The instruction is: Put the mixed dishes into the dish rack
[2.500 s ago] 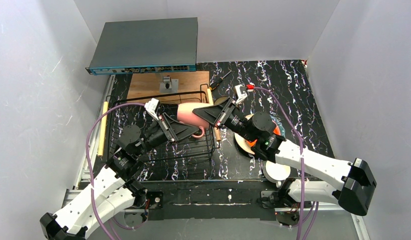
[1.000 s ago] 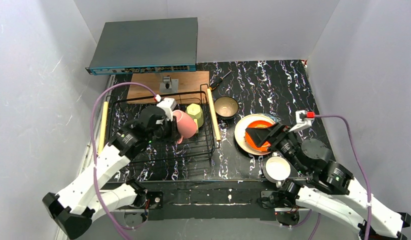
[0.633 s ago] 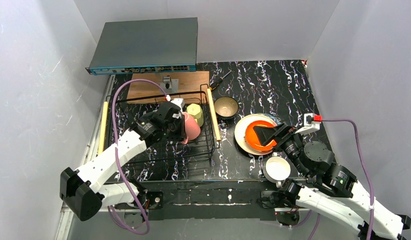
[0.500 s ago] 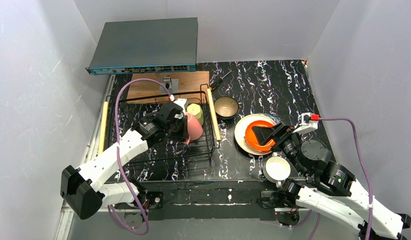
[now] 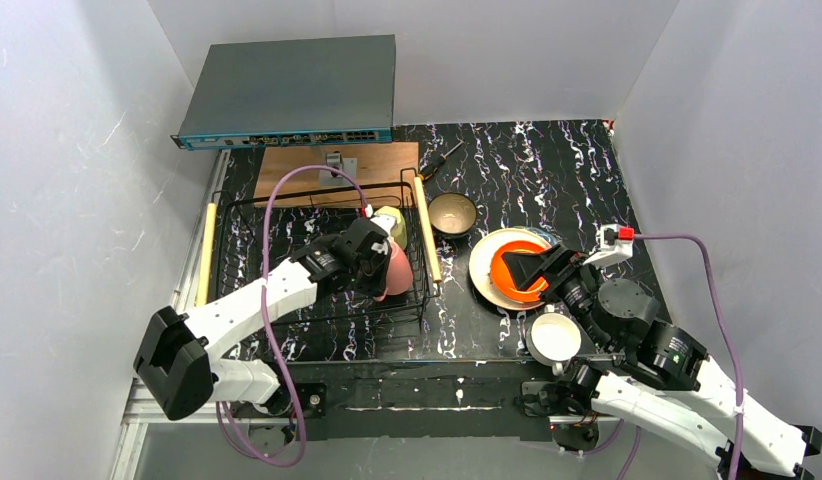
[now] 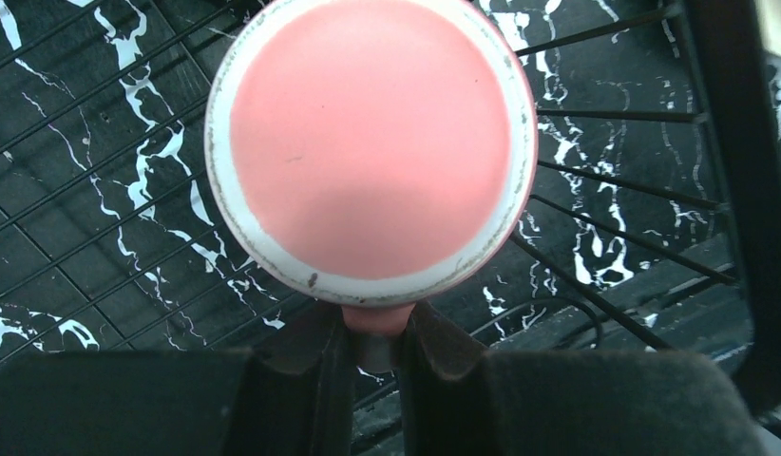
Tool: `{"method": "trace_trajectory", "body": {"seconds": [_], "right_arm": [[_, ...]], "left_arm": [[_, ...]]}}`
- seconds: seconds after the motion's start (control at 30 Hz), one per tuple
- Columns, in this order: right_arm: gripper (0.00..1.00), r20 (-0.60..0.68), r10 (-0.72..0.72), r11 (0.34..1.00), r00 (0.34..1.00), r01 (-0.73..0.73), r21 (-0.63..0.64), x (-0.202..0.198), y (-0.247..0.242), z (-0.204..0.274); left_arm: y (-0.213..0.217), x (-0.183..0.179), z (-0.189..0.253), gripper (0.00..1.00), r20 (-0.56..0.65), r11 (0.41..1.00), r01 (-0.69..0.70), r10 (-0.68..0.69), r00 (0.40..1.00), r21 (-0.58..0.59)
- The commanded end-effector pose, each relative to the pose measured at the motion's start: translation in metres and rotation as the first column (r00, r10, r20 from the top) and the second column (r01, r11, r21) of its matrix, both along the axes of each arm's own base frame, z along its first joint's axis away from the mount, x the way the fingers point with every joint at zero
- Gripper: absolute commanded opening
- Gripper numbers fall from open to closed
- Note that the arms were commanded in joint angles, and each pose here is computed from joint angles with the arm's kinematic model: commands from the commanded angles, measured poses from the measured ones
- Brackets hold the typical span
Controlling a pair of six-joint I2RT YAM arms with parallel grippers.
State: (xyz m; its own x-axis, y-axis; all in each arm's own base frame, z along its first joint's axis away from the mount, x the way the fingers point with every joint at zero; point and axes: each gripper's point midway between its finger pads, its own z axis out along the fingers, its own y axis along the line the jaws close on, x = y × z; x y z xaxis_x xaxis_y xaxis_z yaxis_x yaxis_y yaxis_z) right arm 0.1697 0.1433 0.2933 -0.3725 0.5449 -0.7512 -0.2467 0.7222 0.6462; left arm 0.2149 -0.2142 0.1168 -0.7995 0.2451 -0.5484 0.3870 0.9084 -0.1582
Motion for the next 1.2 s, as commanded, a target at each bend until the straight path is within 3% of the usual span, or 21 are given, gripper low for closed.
{"method": "trace_trajectory", "body": {"seconds": [0.0,0.37,0.9,1.17], "right_arm": [[0.98,0.0,-0.025,1.0,1.0,0.025,0.009,0.004,0.0,0.0],[0.98,-0.022,-0.023,1.0,0.999,0.023,0.009,0.004,0.003,-0.011],[0.98,-0.038,-0.029,1.0,0.999,0.029,0.006,0.004,0.002,-0.019],[0.98,-0.048,-0.02,1.0,0.999,0.02,-0.002,0.005,0.006,-0.023]], "left_arm": [[-0.007,0.022,0.009,0.0,0.131,1.0,-0.019,0.02,0.991,-0.015],[-0.012,0.028,-0.006,0.0,0.187,0.998,-0.028,0.017,0.982,0.059],[-0.006,0.027,-0.033,0.0,0.131,0.985,-0.052,0.031,0.991,0.166],[0.0,0.024,-0.039,0.27,0.128,0.98,-0.046,0.021,0.992,0.193]]}}
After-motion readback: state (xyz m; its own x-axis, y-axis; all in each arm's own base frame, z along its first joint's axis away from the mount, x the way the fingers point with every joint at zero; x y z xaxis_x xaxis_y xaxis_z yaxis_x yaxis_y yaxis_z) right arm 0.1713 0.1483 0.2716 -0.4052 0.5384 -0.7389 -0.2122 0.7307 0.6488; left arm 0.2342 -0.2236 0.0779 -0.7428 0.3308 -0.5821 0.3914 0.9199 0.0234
